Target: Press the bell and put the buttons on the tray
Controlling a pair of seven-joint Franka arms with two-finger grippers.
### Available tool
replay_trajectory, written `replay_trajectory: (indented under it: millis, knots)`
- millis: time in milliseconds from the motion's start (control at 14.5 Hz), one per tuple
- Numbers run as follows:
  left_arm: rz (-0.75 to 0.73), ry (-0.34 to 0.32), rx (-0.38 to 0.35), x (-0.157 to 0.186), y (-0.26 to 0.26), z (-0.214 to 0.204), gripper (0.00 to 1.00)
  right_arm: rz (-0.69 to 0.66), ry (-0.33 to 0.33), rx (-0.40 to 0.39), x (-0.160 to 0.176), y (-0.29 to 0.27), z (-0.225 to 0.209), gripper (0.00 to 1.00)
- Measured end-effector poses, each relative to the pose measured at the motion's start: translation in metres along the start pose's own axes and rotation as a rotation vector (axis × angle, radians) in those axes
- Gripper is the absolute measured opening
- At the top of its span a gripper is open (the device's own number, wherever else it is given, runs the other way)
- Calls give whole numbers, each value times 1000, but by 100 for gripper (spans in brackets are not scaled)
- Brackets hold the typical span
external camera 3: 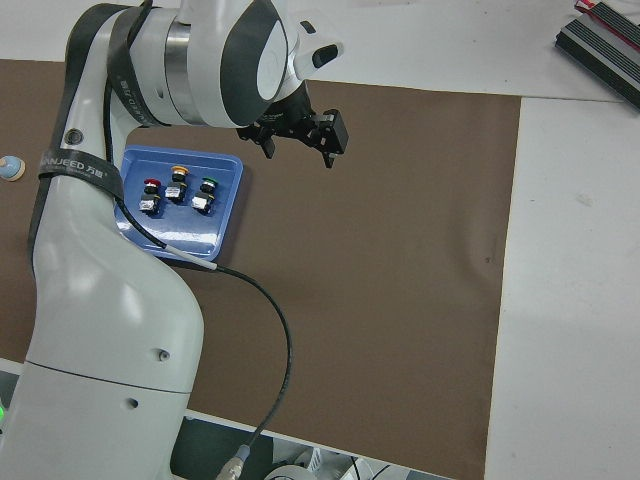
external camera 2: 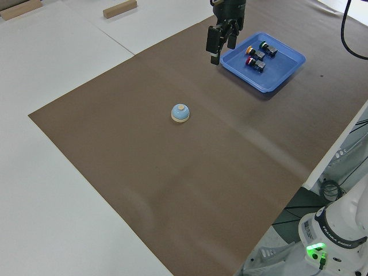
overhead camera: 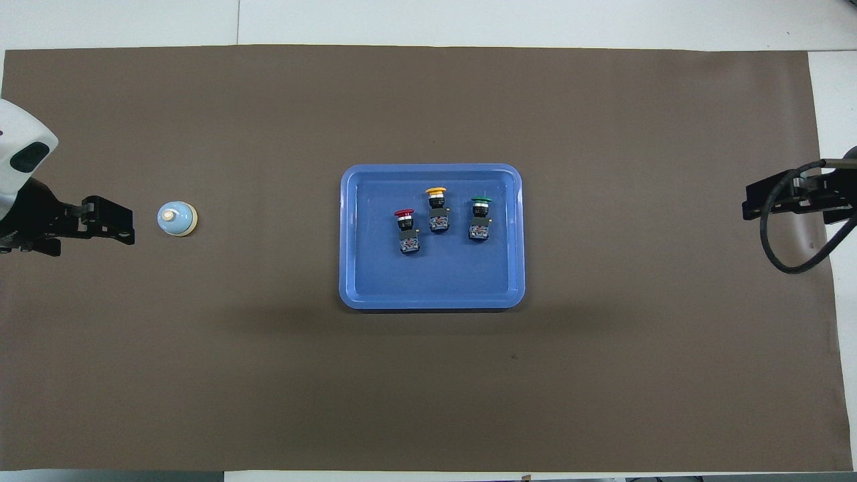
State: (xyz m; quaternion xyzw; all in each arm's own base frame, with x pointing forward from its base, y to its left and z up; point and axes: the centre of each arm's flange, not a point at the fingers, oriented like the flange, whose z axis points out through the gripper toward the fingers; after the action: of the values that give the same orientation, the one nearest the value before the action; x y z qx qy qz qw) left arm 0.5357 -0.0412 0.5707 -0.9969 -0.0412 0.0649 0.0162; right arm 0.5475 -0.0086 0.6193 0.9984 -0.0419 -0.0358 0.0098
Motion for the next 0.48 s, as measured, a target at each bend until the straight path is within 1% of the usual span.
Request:
replay_trajectory:
  millis: [482]
  knots:
    - [-15,3,-2,1,-8,-1,100,0,0,0,0,0,0,100]
